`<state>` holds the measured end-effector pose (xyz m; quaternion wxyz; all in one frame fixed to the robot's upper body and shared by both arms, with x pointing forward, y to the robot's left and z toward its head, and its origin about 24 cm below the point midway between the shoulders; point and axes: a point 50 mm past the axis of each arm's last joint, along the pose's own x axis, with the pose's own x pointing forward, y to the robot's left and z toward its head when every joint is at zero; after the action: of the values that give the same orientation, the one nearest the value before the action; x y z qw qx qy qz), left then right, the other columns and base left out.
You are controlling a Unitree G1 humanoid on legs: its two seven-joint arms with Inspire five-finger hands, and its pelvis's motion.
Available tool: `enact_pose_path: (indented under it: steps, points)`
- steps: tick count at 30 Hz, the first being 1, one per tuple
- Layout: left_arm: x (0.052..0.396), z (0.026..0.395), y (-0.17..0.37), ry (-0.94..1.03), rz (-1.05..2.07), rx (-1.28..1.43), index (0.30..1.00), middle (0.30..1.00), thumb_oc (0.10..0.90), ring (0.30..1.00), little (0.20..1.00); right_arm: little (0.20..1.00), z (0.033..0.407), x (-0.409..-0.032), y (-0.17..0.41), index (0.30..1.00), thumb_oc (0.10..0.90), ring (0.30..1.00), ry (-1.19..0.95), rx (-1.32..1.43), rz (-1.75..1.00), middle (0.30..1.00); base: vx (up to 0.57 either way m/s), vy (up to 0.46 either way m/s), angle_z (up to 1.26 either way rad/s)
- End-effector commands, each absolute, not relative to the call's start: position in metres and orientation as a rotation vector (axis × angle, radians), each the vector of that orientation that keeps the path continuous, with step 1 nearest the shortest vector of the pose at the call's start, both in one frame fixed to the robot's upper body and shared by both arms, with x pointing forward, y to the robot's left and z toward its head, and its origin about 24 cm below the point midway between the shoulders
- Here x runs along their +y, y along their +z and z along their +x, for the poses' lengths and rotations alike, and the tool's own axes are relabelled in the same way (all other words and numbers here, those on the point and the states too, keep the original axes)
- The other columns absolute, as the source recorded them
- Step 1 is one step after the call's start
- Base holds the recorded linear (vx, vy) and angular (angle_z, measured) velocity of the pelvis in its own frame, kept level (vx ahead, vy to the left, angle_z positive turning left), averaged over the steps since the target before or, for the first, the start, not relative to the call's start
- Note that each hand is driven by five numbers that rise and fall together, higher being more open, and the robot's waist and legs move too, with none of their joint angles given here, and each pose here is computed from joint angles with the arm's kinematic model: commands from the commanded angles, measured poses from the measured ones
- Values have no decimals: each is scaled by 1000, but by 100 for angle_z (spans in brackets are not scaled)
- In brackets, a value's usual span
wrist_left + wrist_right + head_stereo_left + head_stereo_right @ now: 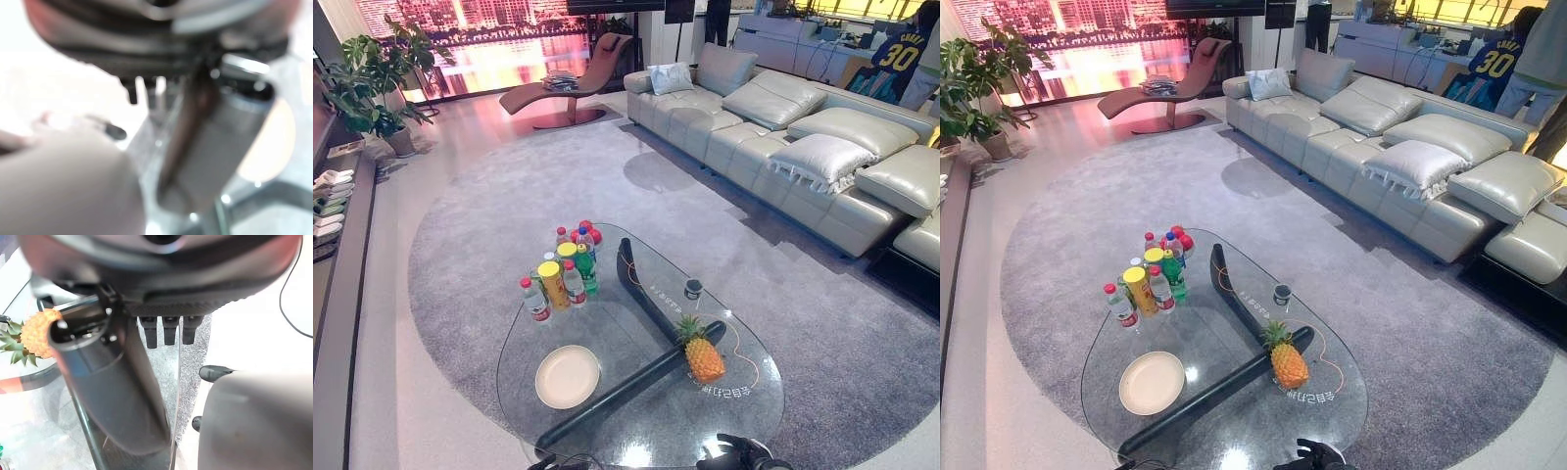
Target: Pick up the fruit to the plate
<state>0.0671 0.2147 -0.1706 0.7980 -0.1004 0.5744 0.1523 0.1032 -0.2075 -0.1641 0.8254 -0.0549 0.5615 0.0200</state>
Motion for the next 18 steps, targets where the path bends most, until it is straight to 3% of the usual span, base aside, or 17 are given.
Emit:
enact_pose_path:
  steps: [1, 18]
  points:
    - [200, 83, -171, 278, -255, 1211, 900, 900, 800, 900, 900, 900, 84, -208, -169, 900, 800, 900, 74, 1278, -161, 900, 0, 0, 0]
    - [204, 82, -171, 304, -204, 1219, 900, 900, 800, 900, 900, 900, 84, -210, -169, 900, 800, 900, 80, 1282, -176, 900, 0, 0, 0]
